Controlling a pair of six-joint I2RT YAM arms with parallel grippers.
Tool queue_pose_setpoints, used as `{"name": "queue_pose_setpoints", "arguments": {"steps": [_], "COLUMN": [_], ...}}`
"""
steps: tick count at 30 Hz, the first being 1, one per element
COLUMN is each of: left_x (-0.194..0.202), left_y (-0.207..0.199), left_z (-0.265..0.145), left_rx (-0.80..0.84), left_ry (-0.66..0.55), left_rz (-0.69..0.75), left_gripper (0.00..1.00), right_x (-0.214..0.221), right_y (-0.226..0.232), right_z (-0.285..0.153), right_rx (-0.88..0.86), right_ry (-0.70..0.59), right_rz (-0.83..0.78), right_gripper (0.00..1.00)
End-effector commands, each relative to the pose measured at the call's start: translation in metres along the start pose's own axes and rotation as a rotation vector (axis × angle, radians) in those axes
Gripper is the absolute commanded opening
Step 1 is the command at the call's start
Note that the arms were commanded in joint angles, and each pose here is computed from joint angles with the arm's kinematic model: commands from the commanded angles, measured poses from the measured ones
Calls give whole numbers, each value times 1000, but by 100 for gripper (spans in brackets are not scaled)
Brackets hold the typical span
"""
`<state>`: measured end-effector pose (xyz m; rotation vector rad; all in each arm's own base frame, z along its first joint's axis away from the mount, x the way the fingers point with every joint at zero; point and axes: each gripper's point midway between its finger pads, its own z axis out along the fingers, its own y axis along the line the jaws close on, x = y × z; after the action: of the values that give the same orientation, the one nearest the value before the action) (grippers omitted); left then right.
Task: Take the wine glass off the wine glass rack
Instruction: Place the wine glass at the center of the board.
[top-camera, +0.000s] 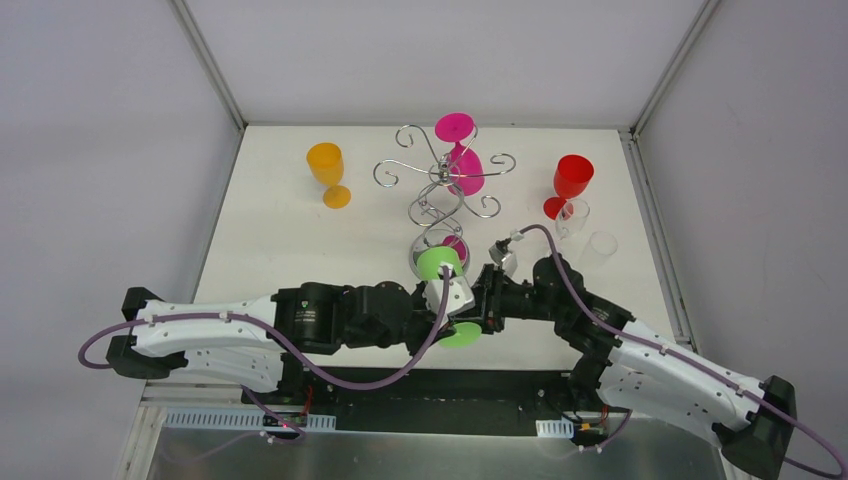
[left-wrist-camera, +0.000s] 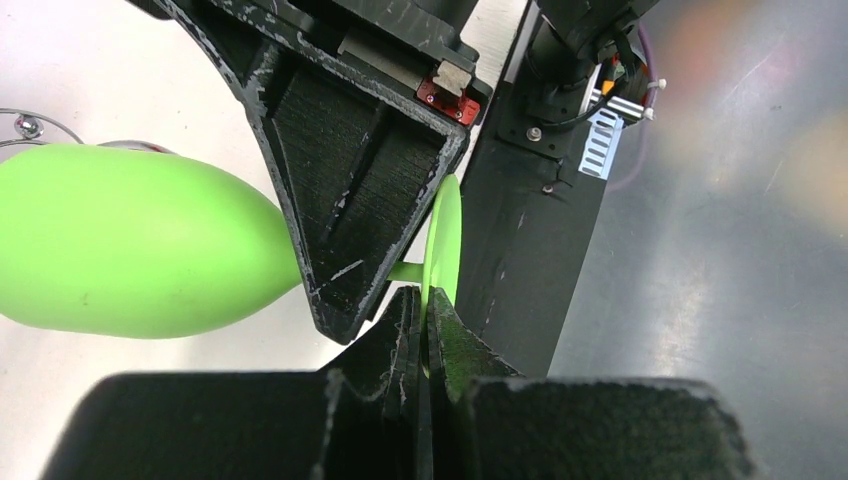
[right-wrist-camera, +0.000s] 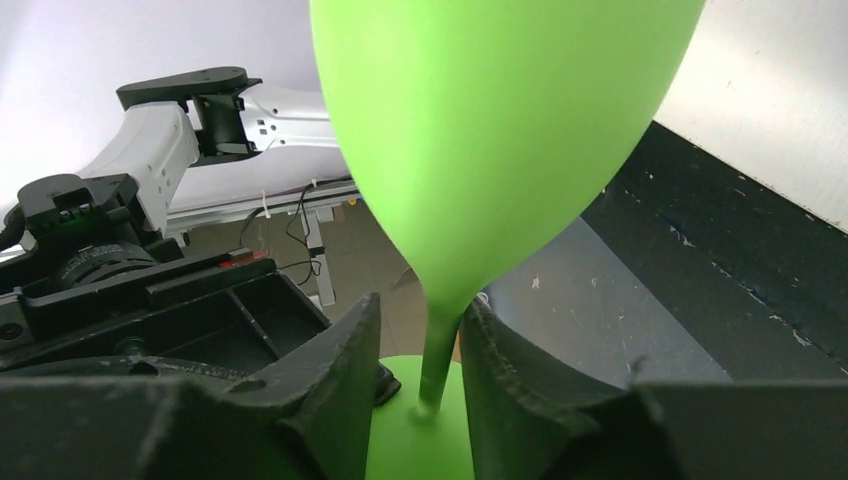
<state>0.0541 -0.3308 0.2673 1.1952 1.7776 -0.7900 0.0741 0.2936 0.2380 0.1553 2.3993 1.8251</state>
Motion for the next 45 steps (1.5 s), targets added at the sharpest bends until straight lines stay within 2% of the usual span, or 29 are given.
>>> {"name": "queue_pose_setpoints", "arguments": {"steps": [1, 10, 13, 17, 22, 26, 35, 41, 45], "left_x": [-15, -10, -9, -5, -2, -3, -9, -4, -4], "left_y": [1, 0, -2, -4, -5, -3, 16, 40, 50], "left_z": [-7, -6, -6, -11, -18, -19, -22, -31, -44], "left_rx": [-5, 5, 12, 32, 50, 30, -66, -23, -7], "left_ry": [-75, -67, -67, -70, -80, -85, -164, -238, -301], "left_rz": [13, 1, -8, -19, -46, -93, -232, -402, -460], "left_gripper": [0, 0, 1, 20, 37, 47, 54, 53, 54], "right_x": [7, 9, 10, 11, 16, 26, 25, 13, 6], "right_y": [18, 21, 21, 24, 25, 12, -23, -36, -37], "right_z": [0, 1, 0, -3, -11, -23, -45, -55, -63], "right_rx": [-81, -87, -89, -100, -96, -35, 165, 258, 303], "right_ry": [30, 35, 36, 28, 38, 79, 94, 52, 24], "right_rz": [0, -4, -8, -32, -83, -188, -418, -519, -574], "right_gripper": [34, 0, 0, 0, 0, 0, 0, 0, 0]}}
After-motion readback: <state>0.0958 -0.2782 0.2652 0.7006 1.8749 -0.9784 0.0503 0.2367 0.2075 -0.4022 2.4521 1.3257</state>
